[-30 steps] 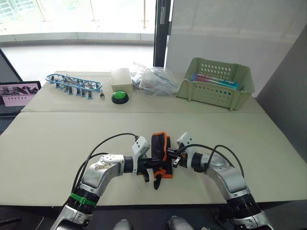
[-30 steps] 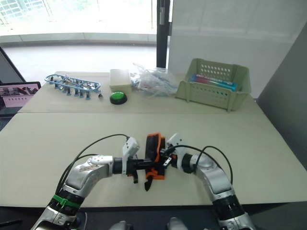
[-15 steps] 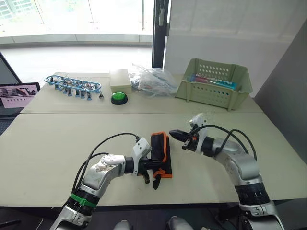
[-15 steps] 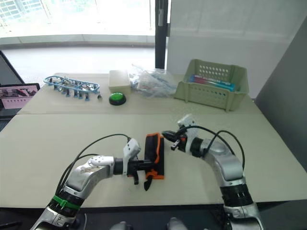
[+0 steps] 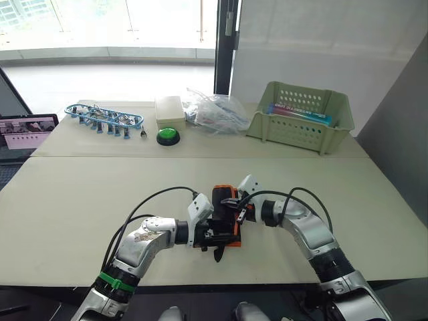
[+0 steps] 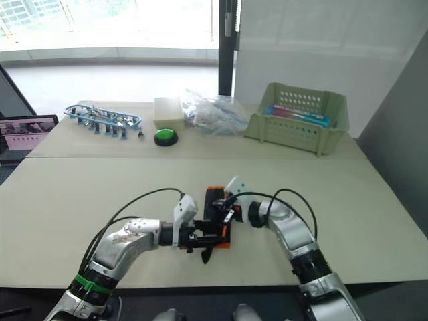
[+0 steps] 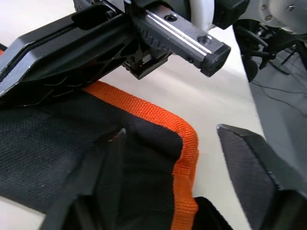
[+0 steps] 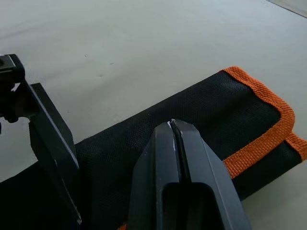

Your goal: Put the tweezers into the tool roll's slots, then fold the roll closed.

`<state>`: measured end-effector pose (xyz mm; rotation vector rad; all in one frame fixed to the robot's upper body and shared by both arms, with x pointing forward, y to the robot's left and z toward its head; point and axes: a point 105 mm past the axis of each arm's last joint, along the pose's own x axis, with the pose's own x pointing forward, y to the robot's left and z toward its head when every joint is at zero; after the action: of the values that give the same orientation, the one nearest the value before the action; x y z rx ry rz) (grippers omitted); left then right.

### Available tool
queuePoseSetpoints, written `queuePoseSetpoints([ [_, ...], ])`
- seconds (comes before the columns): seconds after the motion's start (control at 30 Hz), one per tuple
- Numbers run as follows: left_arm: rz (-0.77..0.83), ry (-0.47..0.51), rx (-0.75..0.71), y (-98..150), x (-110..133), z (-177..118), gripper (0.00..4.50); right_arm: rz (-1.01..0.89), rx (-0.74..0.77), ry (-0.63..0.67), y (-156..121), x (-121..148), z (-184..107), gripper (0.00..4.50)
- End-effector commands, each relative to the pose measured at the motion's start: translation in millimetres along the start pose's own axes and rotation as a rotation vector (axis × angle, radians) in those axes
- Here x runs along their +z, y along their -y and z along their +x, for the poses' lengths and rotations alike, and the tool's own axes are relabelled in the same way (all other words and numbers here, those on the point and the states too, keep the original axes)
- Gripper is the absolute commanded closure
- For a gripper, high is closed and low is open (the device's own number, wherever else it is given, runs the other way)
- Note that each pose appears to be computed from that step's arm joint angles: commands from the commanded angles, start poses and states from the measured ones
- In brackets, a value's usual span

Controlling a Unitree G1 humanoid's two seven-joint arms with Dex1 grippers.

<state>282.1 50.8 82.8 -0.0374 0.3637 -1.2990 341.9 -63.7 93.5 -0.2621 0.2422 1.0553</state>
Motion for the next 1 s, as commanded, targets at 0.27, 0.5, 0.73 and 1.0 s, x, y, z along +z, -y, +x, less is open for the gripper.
queuePoseSetpoints([
  [0.27, 0.031, 0.086, -0.006, -12.6, 28.1, -45.5, 0.97, 0.051, 0.021, -0.074, -8.2, -27.2, -1.2, 4.50],
  [0.5, 0.148, 0.081, -0.079, -13.4, 33.6, -24.9, 3.27, 0.060, 0.023, -0.063, -11.3, -27.1, -0.4, 4.50],
  [0.73, 0.193, -0.044, -0.092, -14.1, -1.5, -3.7, 4.48, 0.058, 0.017, -0.049, -11.3, -23.7, -3.3, 4.50],
  [1.0, 0.234, -0.203, -0.067, -22.9, -40.6, -3.2, 4.48, 0.068, 0.096, 0.174, -19.5, 11.3, -15.7, 4.50],
])
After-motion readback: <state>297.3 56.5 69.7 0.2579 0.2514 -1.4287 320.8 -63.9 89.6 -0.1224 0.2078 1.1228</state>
